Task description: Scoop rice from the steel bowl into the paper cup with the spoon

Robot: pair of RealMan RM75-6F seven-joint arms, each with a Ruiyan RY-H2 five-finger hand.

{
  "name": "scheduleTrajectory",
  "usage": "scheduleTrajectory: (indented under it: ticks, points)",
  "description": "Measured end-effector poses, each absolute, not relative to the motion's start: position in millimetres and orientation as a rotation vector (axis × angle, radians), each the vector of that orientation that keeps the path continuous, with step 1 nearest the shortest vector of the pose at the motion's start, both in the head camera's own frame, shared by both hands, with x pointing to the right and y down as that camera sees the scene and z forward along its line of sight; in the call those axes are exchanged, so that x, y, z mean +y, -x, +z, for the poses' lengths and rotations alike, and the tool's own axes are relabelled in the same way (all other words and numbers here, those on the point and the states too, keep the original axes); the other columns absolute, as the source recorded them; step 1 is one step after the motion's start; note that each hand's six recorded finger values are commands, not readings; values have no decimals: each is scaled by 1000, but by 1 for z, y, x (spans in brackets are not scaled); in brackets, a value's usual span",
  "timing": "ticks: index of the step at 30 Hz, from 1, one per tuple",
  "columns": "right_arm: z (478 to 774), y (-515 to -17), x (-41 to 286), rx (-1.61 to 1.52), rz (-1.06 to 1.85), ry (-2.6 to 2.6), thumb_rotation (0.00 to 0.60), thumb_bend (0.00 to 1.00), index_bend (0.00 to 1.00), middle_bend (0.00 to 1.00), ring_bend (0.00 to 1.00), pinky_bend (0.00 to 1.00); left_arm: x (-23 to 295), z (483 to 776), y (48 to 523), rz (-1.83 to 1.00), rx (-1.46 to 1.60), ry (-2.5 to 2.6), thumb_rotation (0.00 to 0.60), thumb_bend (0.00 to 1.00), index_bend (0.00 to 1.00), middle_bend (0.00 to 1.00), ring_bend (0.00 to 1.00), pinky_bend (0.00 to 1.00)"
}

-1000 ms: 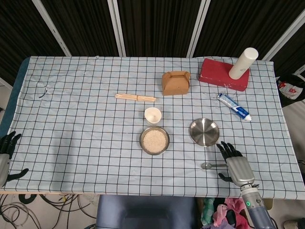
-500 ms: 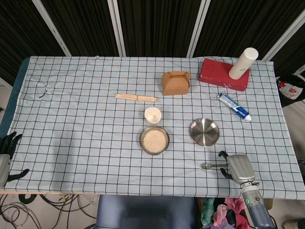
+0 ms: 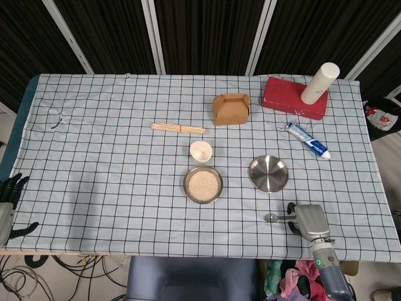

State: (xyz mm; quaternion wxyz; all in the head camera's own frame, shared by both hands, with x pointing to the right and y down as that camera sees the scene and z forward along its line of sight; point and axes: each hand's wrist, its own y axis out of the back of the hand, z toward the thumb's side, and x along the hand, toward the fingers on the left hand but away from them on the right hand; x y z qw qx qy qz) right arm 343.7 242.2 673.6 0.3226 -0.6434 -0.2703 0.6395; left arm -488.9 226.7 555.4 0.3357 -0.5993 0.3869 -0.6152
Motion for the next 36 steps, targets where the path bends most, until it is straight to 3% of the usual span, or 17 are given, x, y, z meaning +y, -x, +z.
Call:
scheduleTrajectory:
  ticks: [36]
  points:
    - [682,-355,240,-738,1732,1675,600,313,548,1000,1000,1000,227,556,489,-1611,1006,1563,600,18,0,0,0,0]
